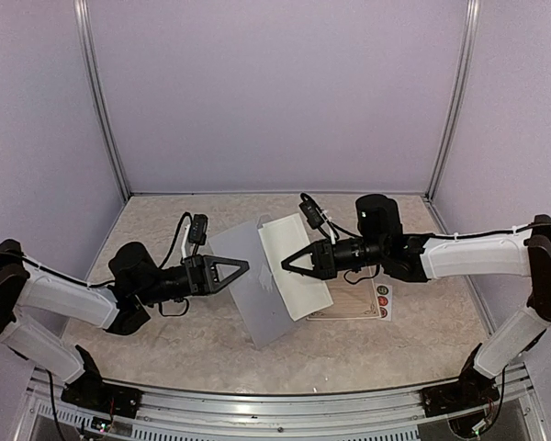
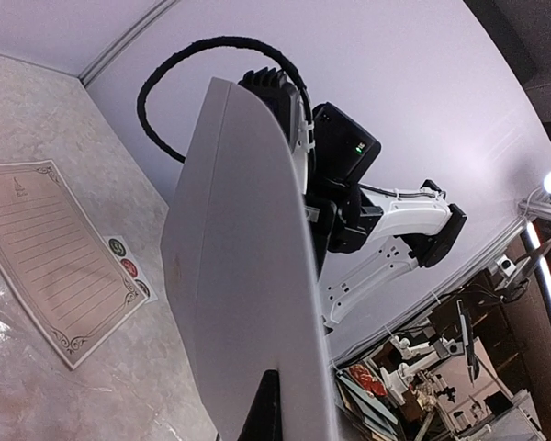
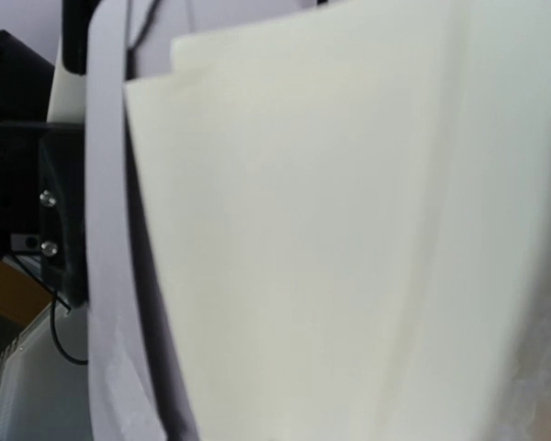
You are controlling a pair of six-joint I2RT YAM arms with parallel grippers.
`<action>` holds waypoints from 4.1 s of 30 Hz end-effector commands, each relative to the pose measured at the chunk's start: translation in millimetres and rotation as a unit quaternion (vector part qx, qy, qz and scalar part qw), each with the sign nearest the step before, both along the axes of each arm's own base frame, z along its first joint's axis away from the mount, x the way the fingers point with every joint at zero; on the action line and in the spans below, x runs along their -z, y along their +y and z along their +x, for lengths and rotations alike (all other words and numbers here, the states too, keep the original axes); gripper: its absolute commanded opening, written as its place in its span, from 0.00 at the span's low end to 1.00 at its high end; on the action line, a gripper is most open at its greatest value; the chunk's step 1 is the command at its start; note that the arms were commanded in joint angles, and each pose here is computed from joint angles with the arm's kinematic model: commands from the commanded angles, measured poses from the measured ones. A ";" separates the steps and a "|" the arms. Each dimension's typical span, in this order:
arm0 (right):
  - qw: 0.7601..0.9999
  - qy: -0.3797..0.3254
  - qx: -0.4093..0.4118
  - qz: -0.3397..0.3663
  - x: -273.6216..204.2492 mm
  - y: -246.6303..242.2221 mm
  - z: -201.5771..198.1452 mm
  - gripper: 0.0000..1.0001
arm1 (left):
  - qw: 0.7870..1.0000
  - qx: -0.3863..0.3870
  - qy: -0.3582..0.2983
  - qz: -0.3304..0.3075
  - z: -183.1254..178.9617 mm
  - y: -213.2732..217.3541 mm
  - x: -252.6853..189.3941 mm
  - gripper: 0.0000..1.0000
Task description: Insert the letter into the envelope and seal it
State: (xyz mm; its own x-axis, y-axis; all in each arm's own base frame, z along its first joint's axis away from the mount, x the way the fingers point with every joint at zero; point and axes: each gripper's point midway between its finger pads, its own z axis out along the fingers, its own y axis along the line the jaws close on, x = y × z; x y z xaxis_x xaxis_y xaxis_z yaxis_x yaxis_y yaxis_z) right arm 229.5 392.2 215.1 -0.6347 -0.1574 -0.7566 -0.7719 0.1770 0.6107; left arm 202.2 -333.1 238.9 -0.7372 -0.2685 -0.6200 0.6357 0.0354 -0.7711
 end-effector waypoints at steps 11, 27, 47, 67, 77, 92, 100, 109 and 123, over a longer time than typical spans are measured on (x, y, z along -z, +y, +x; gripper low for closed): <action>1.000 0.011 -0.005 -0.018 6.9 1.6 -5.1 0.00 | 0.999 0.004 -0.027 -0.022 -8.6 3.6 -16.2 0.00; 0.998 -0.036 -0.052 0.011 -13.9 10.2 -17.4 0.00 | 0.999 0.022 -0.019 -0.019 -9.0 -4.0 -14.1 0.00; 0.995 -0.014 -0.063 0.071 -25.6 18.9 -25.1 0.00 | 0.999 0.019 -0.015 -0.027 -7.8 -7.0 -14.6 0.14; 0.995 -0.011 -0.029 0.098 -35.6 34.5 -21.7 0.00 | 0.999 0.022 -0.013 -0.046 -10.3 -10.4 -15.6 0.08; 0.998 -0.018 0.000 0.060 -30.1 31.6 -15.9 0.15 | 0.999 0.012 -0.019 -0.044 -9.9 -6.5 -15.5 0.00; 0.999 -0.007 0.000 0.054 -28.4 4.8 -25.2 0.00 | 0.998 0.012 -0.028 -0.046 -12.9 -3.5 -20.8 0.01; 0.997 0.005 -0.015 0.080 -31.0 20.9 -29.9 0.00 | 0.998 0.017 -0.028 -0.044 -11.9 -8.8 -19.6 0.14; 0.995 0.008 -0.040 0.090 -31.4 41.9 -37.0 0.00 | 0.998 0.022 -0.031 -0.045 -12.9 -11.6 -21.6 0.14; 0.998 -0.009 -0.007 0.060 -31.1 25.5 -31.0 0.25 | 0.998 0.015 -0.033 -0.047 -15.0 -5.9 -20.7 0.00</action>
